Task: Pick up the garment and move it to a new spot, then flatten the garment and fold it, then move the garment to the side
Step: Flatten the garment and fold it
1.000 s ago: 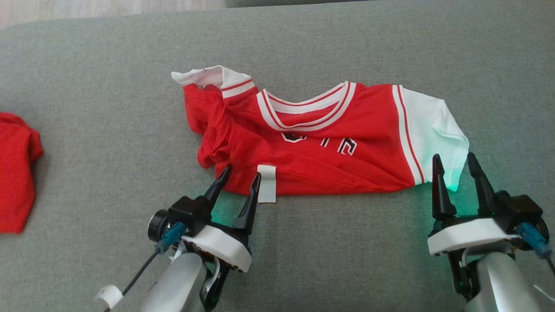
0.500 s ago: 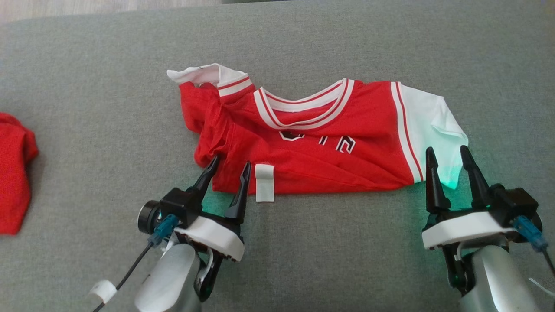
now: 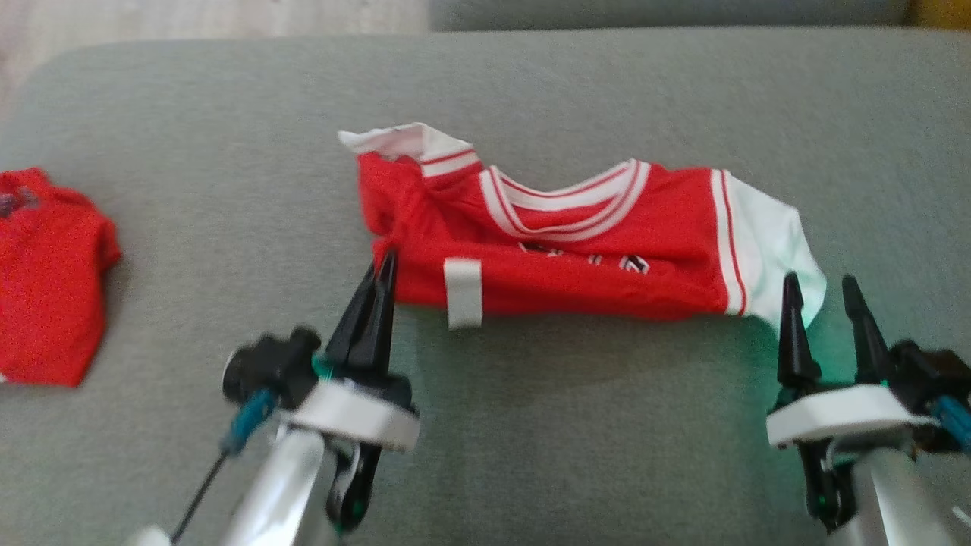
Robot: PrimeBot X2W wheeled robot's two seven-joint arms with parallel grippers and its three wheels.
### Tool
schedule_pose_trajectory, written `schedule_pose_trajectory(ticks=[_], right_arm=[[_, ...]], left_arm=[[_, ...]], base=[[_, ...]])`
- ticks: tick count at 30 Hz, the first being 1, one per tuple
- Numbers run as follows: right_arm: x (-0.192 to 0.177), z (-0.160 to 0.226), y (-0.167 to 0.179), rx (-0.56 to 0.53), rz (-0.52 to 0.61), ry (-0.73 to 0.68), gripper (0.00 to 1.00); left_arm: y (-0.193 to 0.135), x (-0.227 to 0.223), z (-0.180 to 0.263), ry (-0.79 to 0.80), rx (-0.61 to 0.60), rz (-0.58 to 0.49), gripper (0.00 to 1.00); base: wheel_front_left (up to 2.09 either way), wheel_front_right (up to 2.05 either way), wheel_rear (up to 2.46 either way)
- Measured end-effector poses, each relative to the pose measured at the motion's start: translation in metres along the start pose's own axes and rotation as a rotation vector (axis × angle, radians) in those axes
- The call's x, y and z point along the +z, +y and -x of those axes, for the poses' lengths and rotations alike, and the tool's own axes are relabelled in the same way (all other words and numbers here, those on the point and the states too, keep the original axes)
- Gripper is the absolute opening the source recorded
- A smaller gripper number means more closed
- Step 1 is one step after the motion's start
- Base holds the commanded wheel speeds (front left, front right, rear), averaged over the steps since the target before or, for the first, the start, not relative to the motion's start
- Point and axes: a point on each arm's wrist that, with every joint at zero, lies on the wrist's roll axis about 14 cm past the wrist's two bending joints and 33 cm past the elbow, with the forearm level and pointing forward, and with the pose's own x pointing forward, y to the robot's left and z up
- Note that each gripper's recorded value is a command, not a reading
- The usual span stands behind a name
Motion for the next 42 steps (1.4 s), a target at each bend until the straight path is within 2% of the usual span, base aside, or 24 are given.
schedule_pose_trajectory(ticks=[1,6,13,14,15,16,21,31,34,42], right_arm=[[0.0,0.0,0.0,0.0,0.0,0.0,1.0],[0.0,0.007,0.015,0.037,-0.027,0.002,1.0],[0.018,0.01,0.042,0.108,-0.037,-0.044,1.0],[0.02,0.012,0.043,0.113,-0.036,-0.049,1.0],[0.021,0.013,0.043,0.114,-0.035,-0.052,1.0],[0.022,0.015,0.043,0.113,-0.035,-0.055,1.0],[0.02,0.029,0.029,0.074,-0.042,-0.055,1.0],[0.009,0.047,0.02,0.049,-0.024,-0.03,1.0],[0.005,0.047,0.03,0.081,-0.018,-0.016,1.0],[-0.035,0.041,0.08,0.243,0.039,0.124,1.0]], left_arm=[[0.0,0.0,0.0,0.0,0.0,0.0,0.0],[0.027,-0.015,0.056,0.047,0.12,-0.04,0.0],[0.091,-0.007,0.114,0.044,0.331,-0.105,0.0],[0.097,-0.009,0.12,0.051,0.359,-0.109,0.33],[0.103,-0.012,0.125,0.063,0.385,-0.113,0.79],[0.108,-0.015,0.13,0.073,0.409,-0.114,1.0],[0.119,-0.01,0.131,0.057,0.475,-0.126,1.0],[0.099,-0.027,0.131,0.084,0.451,-0.094,1.0],[0.098,-0.027,0.131,0.084,0.444,-0.093,1.0],[0.094,-0.034,0.136,0.108,0.431,-0.094,1.0]], base=[[0.0,0.0,0.0],[0.0,0.0,0.0],[0.0,0.0,0.0],[0.0,0.0,0.0],[0.0,0.0,0.0],[0.0,0.0,0.0],[0.0,0.0,0.0],[0.0,0.0,0.0],[0.0,0.0,0.0],[0.0,0.0,0.0]])
